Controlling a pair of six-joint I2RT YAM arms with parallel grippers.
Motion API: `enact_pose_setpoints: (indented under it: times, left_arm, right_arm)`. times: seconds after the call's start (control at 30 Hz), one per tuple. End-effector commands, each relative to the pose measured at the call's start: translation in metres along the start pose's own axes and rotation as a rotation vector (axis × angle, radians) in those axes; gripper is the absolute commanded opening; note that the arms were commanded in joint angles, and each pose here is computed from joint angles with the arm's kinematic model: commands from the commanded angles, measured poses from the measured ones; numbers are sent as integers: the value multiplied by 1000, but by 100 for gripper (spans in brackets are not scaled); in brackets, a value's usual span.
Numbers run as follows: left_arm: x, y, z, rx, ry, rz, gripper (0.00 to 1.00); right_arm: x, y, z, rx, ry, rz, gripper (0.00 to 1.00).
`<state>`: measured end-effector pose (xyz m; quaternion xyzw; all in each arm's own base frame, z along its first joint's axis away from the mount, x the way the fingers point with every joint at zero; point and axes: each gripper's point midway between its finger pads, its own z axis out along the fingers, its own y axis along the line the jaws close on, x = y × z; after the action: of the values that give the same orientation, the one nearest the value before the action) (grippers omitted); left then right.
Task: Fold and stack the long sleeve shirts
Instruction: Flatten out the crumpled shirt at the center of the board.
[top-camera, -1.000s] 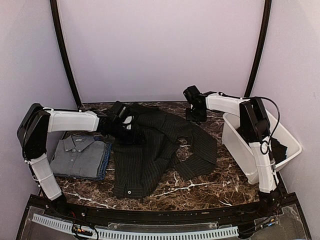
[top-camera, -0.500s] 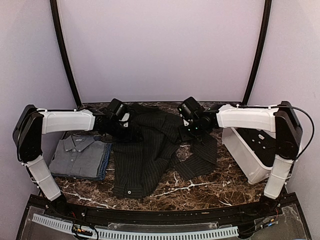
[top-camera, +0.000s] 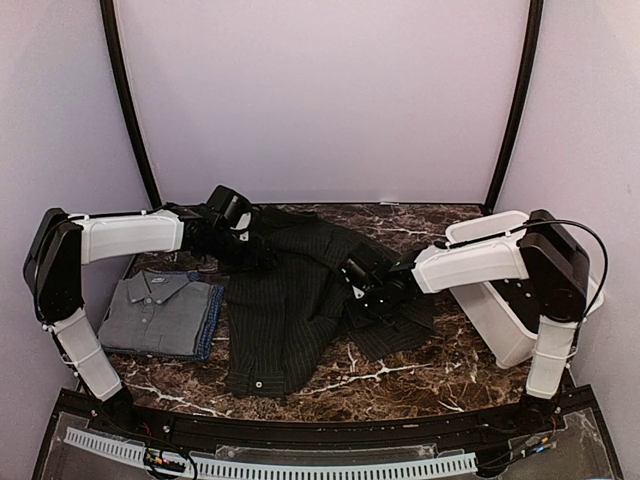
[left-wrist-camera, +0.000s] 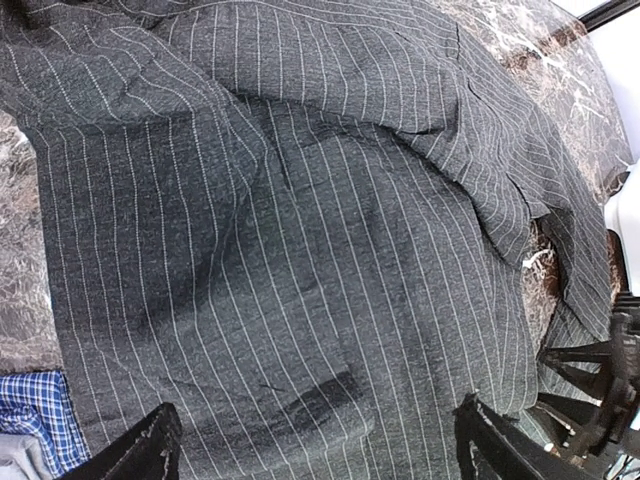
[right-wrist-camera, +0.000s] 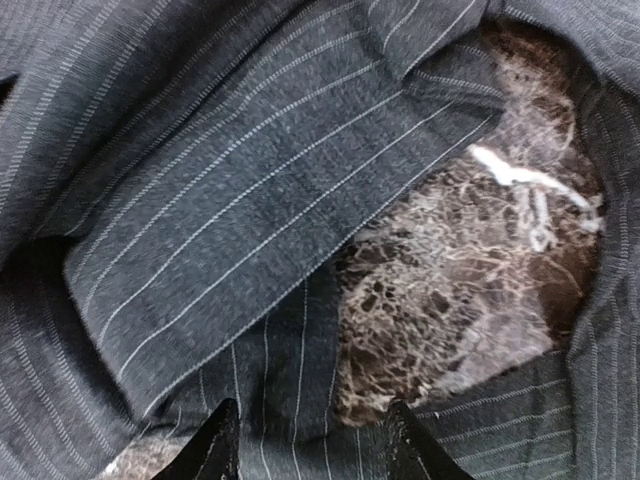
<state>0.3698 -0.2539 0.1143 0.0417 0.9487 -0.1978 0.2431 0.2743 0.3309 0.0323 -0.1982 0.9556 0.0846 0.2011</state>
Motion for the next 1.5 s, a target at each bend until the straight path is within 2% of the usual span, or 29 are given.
enact_pose_setpoints:
  times: [0.0, 0.13, 0.2, 0.3, 0.47, 0.67, 0.83, 1.0, 1.07, 1.1, 1.2, 1.3, 1.47]
  left_arm:
    - [-10, -3, -10, 11, -19, 1, 94]
    - [-13, -2, -6, 18, -22, -5, 94]
    - [-17, -2, -3, 22, -23, -12, 94]
    - [-19, -2, 6, 27, -14, -20, 93]
    - [-23, -10, 24, 66, 2, -31, 94]
    - [-21, -18, 49, 112, 38, -51, 93]
    - [-31, -20, 60, 106, 30, -31, 93]
    - [-45, -14, 72, 62, 21, -10, 93]
    - [-49, -11, 73, 51, 21, -10, 93]
    - [-53, -12, 71, 53, 15, -5, 94]
    - [-53, -18, 66, 68, 24, 0, 93]
    - [-46, -44, 59, 127, 32, 32, 93]
    - [-22, -82, 63, 210, 61, 48, 91]
  right_arm:
    - [-6, 9, 12, -2, -14, 22, 44]
    - [1, 13, 19, -16, -7, 19, 36]
    - [6, 12, 23, -4, 12, 14, 24]
    - [20, -3, 19, 57, 44, 32, 0]
    - [56, -57, -9, 190, 84, 84, 0]
    - [96, -97, -45, 224, 121, 187, 0]
    - [114, -67, -59, 92, 148, 195, 0]
    - [129, -13, -66, -31, 178, 105, 0]
    - [125, -7, -70, -30, 173, 88, 0]
    - [115, -6, -76, -22, 144, 86, 4]
    - [78, -12, -95, 2, 49, 84, 27]
    - [33, -20, -111, -13, -51, 100, 46]
    - [-54, -42, -114, -39, -217, 153, 52]
